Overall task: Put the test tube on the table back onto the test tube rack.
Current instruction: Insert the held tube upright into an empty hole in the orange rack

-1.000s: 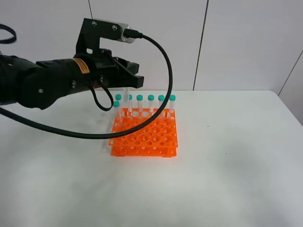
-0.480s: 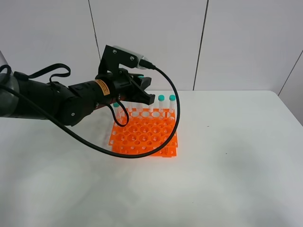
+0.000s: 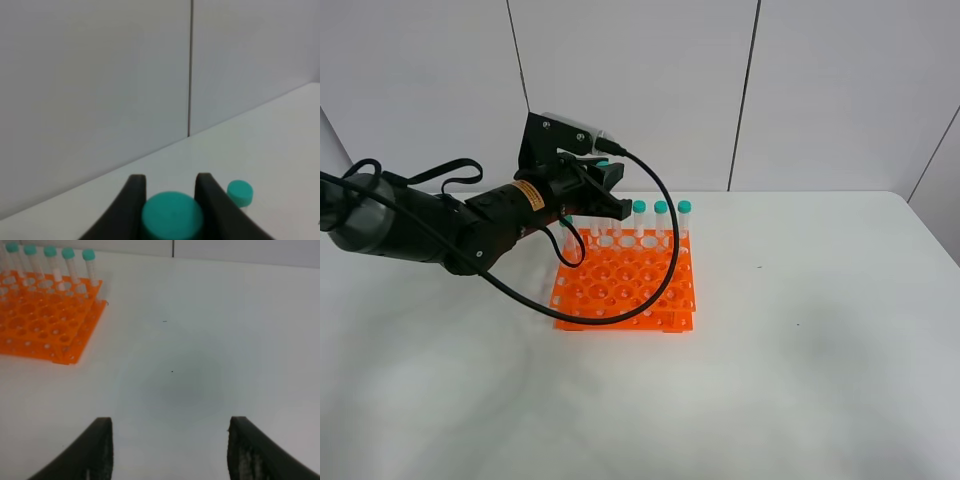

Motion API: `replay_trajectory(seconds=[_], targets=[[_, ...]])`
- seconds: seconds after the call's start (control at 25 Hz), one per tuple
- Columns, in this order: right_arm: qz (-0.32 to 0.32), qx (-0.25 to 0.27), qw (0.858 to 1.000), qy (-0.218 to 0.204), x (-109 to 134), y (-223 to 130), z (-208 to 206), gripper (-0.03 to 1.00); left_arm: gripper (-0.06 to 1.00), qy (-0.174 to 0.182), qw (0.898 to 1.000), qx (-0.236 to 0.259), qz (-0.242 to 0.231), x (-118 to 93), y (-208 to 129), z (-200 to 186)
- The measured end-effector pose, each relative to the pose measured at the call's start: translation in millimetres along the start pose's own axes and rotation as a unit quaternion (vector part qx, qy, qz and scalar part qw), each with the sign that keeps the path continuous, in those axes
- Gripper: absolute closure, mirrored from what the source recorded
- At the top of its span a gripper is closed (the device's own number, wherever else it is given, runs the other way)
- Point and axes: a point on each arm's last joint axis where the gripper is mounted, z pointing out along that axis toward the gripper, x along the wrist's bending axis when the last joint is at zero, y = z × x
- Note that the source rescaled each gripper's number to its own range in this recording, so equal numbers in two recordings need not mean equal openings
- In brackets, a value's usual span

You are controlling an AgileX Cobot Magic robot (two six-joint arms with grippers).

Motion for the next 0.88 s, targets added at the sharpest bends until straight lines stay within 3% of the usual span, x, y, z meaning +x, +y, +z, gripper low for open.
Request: replay_trajectory(seconds=[0.56,0.72,0.88], targets=[[0.001,0.0,1.0,0.003,0,0,0,0.43,0.94,0.025,1.0,-0.015,-0.009,9,-38,3],[0.001,0.0,1.0,0.002,0,0,0,0.43,0.94,0.048,0.998,-0.034,-0.02,13,-38,3],[0.001,0.0,1.0,0.003,0,0,0,0.43,0.94,0.062,0.997,-0.045,0.005,18,-36,3]])
